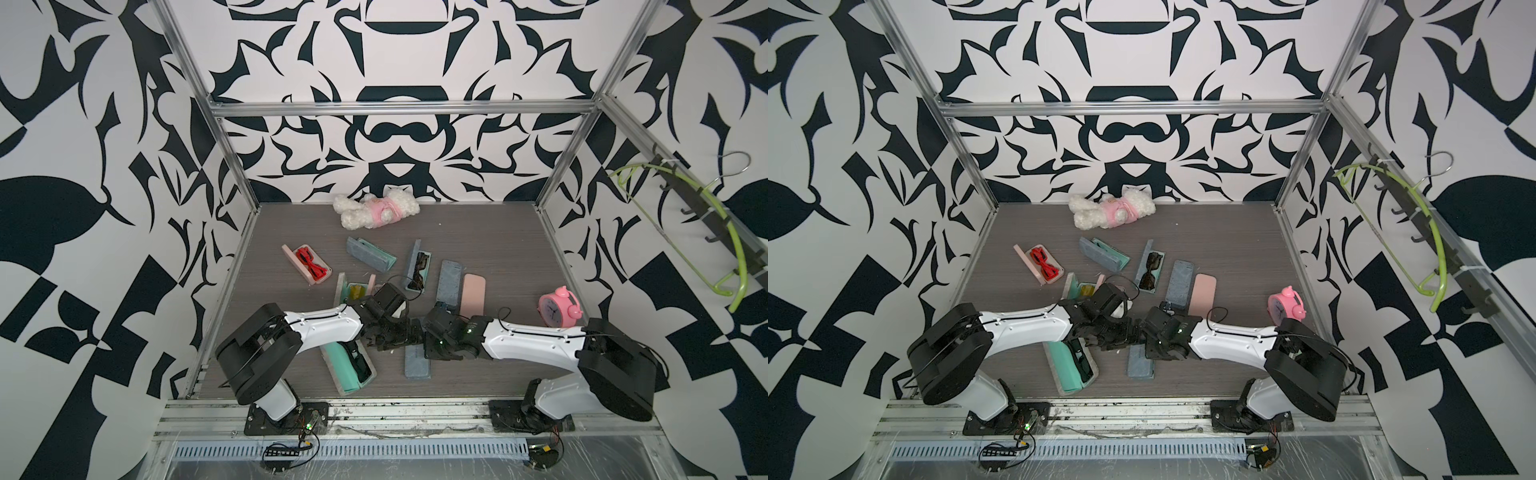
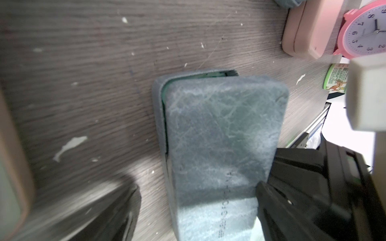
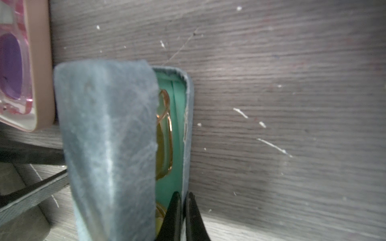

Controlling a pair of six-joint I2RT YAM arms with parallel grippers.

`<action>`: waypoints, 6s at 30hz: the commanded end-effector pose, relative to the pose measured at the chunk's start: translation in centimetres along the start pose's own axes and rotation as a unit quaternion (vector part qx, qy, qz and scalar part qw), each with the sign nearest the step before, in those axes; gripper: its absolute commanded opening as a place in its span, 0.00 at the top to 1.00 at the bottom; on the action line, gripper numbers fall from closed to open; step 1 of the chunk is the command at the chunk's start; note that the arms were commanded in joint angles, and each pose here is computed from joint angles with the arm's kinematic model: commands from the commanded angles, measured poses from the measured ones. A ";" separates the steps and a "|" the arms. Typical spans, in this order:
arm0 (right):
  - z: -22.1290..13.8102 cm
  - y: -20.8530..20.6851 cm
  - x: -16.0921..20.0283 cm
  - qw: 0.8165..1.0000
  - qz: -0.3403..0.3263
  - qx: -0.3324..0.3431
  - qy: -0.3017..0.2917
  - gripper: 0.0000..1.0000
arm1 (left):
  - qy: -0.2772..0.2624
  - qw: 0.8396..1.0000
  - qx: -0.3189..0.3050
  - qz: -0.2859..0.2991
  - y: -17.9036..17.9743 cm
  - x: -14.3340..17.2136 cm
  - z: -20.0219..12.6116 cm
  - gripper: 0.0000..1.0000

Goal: Close the glasses case
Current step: Close the glasses case at the center of the board, then pick up the glasses case at the center of the board, then place the glasses case at the center of the board, then adjust the glasses case at the center of the board.

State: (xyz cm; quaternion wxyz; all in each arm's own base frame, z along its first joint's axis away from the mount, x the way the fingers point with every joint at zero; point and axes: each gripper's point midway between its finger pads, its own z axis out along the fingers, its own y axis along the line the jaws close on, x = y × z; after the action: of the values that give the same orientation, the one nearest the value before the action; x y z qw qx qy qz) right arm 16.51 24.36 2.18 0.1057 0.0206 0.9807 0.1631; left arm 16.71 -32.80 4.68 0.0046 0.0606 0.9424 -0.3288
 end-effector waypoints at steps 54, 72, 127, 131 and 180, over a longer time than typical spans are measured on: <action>-3.9 -0.6 -2.1 0.999 0.000 -0.031 -0.038 0.81 | 0.003 0.999 -0.030 -0.014 0.9 -1.9 2.3 0.28; -8.2 -4.5 -3.3 0.995 0.045 -0.063 -0.064 0.68 | 0.005 1.000 -0.022 0.003 -2.0 -3.3 3.5 0.25; -1.5 1.5 -1.5 0.994 -0.033 0.101 -0.039 0.38 | -0.250 0.967 -0.040 0.031 -0.2 -3.7 -18.3 0.01; -2.9 0.9 -2.4 0.993 -0.028 0.102 -0.052 0.40 | -0.250 0.967 -0.037 0.032 -0.2 -3.7 -18.3 0.01; -5.5 -17.8 -15.9 0.985 0.111 0.109 -0.071 0.45 | -0.240 0.969 -0.033 0.039 0.5 -3.4 -17.0 0.01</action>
State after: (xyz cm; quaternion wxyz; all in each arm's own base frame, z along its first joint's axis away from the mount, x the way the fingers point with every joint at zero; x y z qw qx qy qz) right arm 28.04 4.41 3.48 0.1107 0.1725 0.9769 0.0613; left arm 20.90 -22.70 18.39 0.2434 0.0131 0.9199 -0.3072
